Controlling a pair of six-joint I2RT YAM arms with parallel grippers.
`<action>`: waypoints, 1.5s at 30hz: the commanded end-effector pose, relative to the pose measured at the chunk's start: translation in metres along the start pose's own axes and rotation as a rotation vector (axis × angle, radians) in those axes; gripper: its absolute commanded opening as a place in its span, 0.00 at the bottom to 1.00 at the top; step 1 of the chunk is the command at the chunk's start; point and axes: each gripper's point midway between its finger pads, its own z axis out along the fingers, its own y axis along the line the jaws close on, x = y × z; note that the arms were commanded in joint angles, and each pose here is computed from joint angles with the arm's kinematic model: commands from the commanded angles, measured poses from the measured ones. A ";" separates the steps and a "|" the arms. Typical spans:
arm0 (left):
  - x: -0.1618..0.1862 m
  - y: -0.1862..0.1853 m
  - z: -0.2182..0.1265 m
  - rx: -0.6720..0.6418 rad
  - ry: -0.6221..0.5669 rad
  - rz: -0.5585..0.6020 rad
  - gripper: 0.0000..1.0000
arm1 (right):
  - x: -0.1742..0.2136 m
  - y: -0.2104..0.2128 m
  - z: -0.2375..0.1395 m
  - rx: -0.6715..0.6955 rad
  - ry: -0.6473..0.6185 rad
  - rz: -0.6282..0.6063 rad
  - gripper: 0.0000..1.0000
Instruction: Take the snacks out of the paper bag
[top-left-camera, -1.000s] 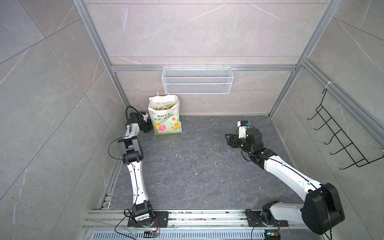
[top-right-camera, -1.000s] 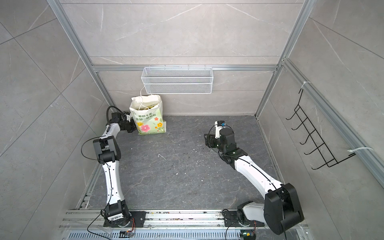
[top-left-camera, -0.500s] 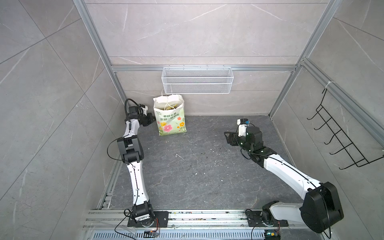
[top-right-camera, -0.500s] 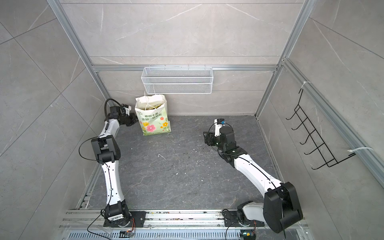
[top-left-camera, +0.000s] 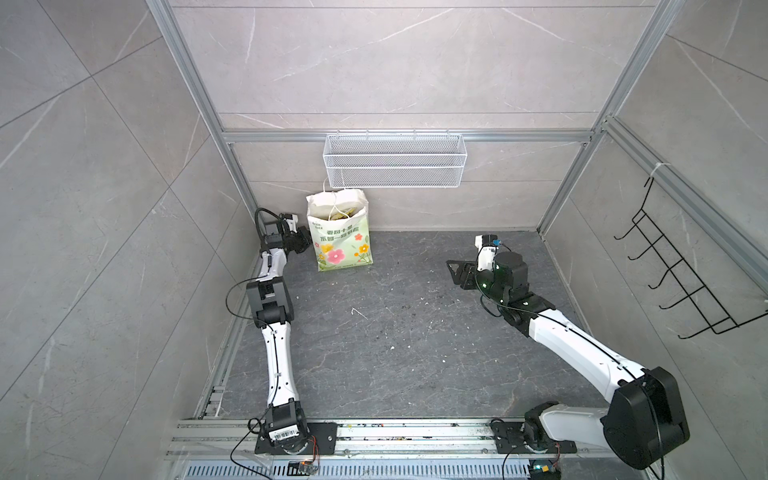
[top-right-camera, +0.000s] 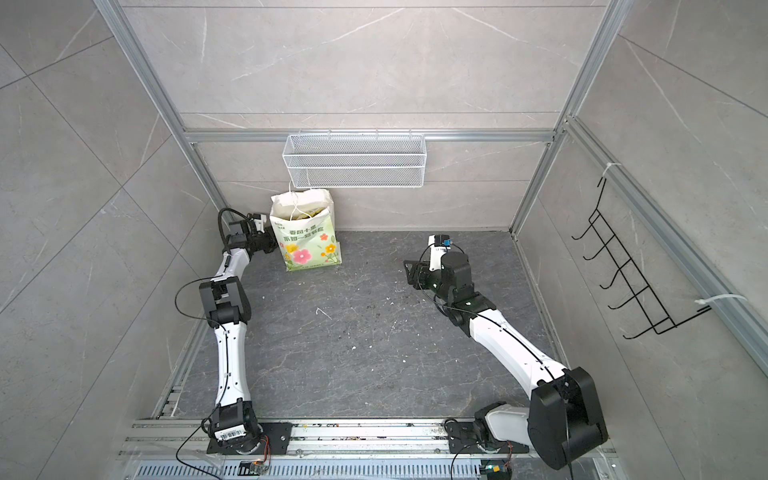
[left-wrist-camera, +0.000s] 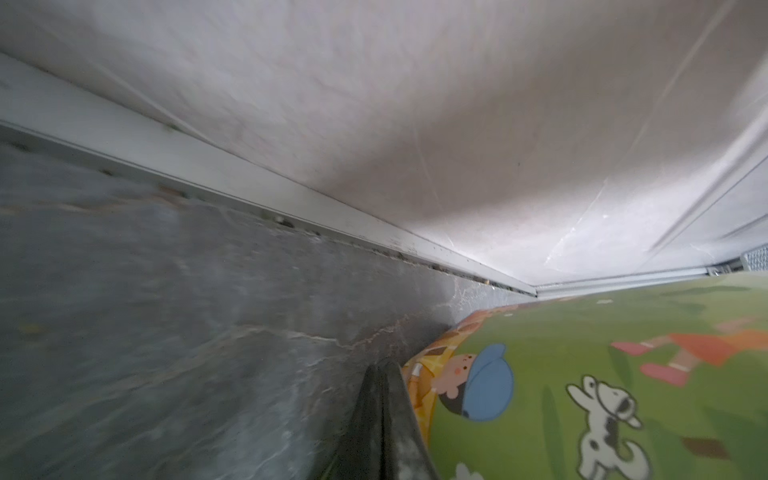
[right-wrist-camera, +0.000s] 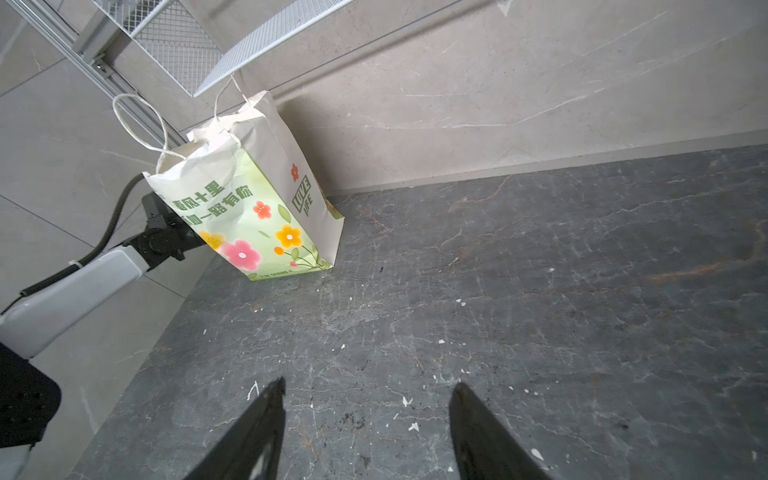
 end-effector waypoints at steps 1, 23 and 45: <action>-0.009 -0.037 -0.002 0.101 0.004 0.059 0.00 | -0.006 0.013 0.003 -0.064 -0.034 0.035 0.65; 0.090 -0.124 0.030 0.202 0.237 0.164 0.00 | -0.053 -0.037 0.075 -0.005 -0.040 0.120 0.73; 0.210 -0.242 0.043 0.309 0.360 0.342 0.00 | -0.035 -0.096 0.047 0.148 -0.131 0.226 0.70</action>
